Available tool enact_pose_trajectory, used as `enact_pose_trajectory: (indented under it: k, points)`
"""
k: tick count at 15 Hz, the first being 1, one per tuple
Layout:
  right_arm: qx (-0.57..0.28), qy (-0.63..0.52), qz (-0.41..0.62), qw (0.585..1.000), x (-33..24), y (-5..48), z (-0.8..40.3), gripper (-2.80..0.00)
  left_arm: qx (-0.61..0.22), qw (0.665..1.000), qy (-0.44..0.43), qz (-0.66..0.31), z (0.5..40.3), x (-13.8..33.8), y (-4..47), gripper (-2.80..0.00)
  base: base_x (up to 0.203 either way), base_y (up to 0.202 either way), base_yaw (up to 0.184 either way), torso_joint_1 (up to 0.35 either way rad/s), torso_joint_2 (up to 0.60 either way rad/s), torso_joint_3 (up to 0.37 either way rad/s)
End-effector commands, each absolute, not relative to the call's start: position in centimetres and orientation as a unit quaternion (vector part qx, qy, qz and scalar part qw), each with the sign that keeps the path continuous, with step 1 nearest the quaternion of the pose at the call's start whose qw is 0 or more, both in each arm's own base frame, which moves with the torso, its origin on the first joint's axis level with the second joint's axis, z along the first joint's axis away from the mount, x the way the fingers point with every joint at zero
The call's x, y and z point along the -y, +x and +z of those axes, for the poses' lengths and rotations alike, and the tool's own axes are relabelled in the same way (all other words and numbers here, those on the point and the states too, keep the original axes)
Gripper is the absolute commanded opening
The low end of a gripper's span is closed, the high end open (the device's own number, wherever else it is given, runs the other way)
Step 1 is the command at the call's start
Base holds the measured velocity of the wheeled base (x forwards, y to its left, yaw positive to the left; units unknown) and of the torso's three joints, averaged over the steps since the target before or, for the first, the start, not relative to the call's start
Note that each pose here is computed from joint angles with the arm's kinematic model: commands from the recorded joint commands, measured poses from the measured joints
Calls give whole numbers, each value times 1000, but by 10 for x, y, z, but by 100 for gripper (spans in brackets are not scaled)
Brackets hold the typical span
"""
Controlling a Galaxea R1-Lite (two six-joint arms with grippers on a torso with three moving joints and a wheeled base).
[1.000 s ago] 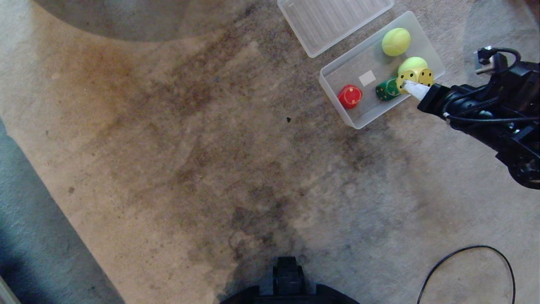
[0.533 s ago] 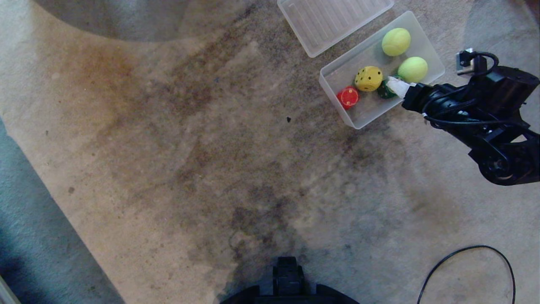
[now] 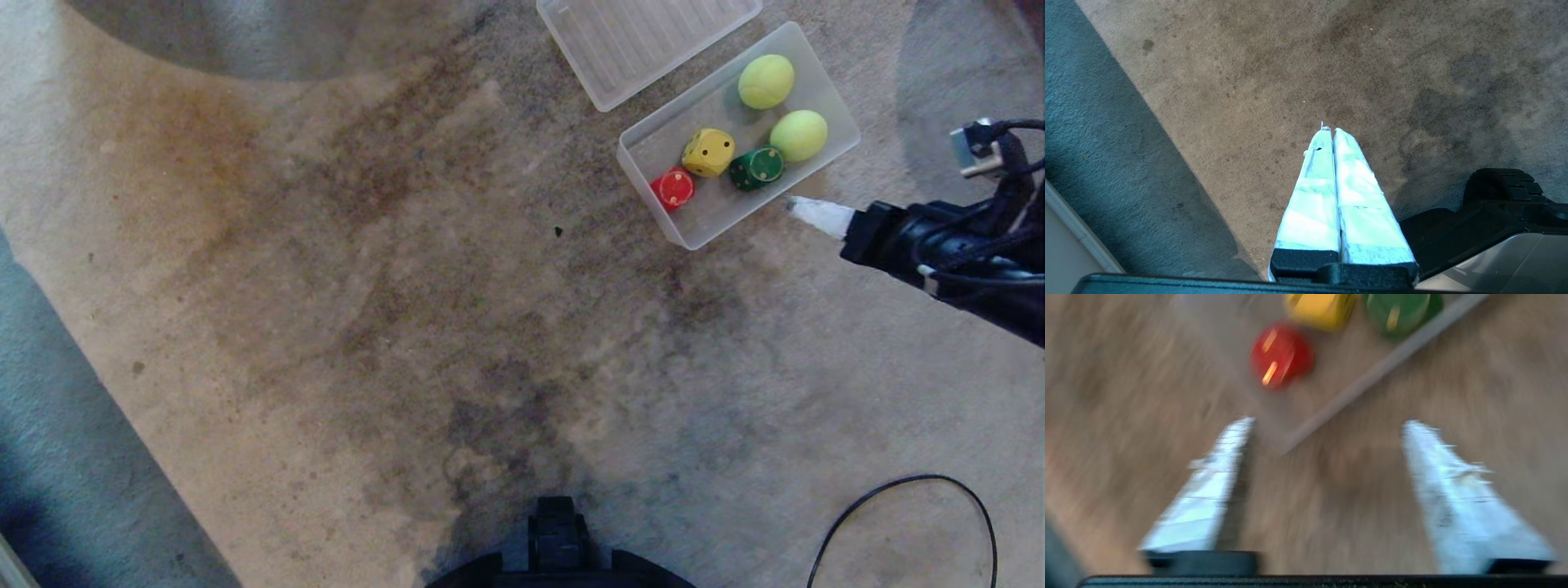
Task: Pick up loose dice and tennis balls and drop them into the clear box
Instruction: Pick up toys out of the box
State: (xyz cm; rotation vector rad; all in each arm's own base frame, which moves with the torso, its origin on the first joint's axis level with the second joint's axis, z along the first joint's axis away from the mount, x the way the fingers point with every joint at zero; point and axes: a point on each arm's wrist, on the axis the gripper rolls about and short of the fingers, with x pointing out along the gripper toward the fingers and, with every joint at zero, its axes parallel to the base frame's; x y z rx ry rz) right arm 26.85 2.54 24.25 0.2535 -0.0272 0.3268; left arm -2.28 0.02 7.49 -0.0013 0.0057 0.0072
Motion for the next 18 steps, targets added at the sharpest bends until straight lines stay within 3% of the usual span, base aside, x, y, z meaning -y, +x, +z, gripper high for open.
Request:
enact_pose_trajectory:
  k: [1,5,9,13,18]
  points:
    - [42,119,165,978,-20,201,261,-280,-4,1000,-1,4,74,0,-23,-280,0,0,0,0,0,0]
    - [-12,83,154,985,-11,88,219,-280,-3,1000,-1,4,75,0,-23,-280,0,0,0,0,0,0]
    - [-80,15,96,992,-4,10,142,-280,-3,1000,-1,5,75,0,-23,-280,0,0,0,0,0,0]
    - [-121,-37,13,992,-1,-17,87,-280,-4,1000,-1,5,75,0,-23,-280,0,0,0,0,0,0]
    - [-66,-43,14,997,-1,-30,75,-280,-4,1000,-2,4,75,0,-23,-280,0,0,0,0,0,0]
